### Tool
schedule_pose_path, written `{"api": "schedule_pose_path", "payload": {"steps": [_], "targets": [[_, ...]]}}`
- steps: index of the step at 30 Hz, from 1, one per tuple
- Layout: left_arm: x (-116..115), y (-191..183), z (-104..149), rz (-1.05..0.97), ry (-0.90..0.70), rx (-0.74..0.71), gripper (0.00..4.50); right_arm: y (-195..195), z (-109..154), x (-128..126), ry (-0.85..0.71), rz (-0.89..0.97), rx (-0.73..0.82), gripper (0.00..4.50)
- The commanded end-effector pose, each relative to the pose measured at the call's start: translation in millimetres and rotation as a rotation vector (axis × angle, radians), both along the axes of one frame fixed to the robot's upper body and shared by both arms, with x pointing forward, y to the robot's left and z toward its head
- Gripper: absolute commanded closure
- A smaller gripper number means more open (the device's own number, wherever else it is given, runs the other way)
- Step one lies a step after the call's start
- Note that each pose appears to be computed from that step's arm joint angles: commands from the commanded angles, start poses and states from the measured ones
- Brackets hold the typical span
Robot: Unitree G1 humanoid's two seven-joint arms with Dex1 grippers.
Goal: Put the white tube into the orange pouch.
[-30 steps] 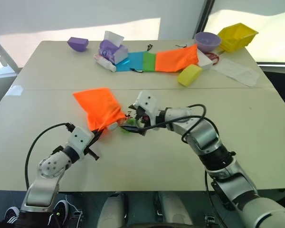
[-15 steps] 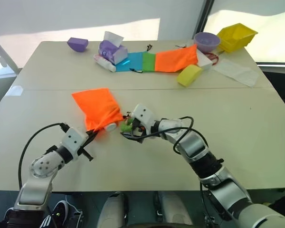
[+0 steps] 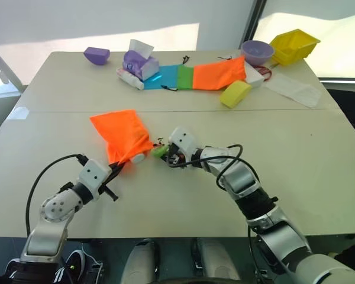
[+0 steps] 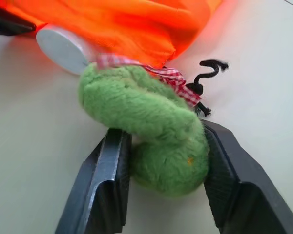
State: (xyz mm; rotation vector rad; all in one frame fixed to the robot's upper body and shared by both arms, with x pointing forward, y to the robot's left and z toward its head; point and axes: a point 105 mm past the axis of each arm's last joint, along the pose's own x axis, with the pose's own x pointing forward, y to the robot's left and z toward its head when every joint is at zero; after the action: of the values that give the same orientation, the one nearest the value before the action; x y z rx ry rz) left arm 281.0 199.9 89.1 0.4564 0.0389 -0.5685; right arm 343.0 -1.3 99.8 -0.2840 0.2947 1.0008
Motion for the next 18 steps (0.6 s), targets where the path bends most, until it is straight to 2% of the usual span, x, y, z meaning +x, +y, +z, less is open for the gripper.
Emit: {"api": "schedule_pose_path", "payload": {"steps": [1, 5, 8, 11, 18], "targets": [[0, -3, 9, -0.014, -0.044, 0.003, 4.5, 6, 13, -8, -0.032, 0.045, 0.033, 2.26], [-1, -5, 9, -0.016, -0.043, 0.0, 4.5, 2, 12, -4, -0.05, 0.025, 0.026, 2.26], [-1, -5, 9, -0.016, -0.041, 0.0, 4.5, -4, 11, 0, -0.066, 0.015, 0.005, 3.14], [-2, -4, 9, -0.015, -0.041, -0.001, 4.5, -16, 9, -1, -0.079, 0.017, -0.017, 4.48], [-10, 1, 13, -0.086, -0.018, -0.013, 4.5, -37, 28, -14, -0.112, 0.071, 0.05, 4.48]]}}
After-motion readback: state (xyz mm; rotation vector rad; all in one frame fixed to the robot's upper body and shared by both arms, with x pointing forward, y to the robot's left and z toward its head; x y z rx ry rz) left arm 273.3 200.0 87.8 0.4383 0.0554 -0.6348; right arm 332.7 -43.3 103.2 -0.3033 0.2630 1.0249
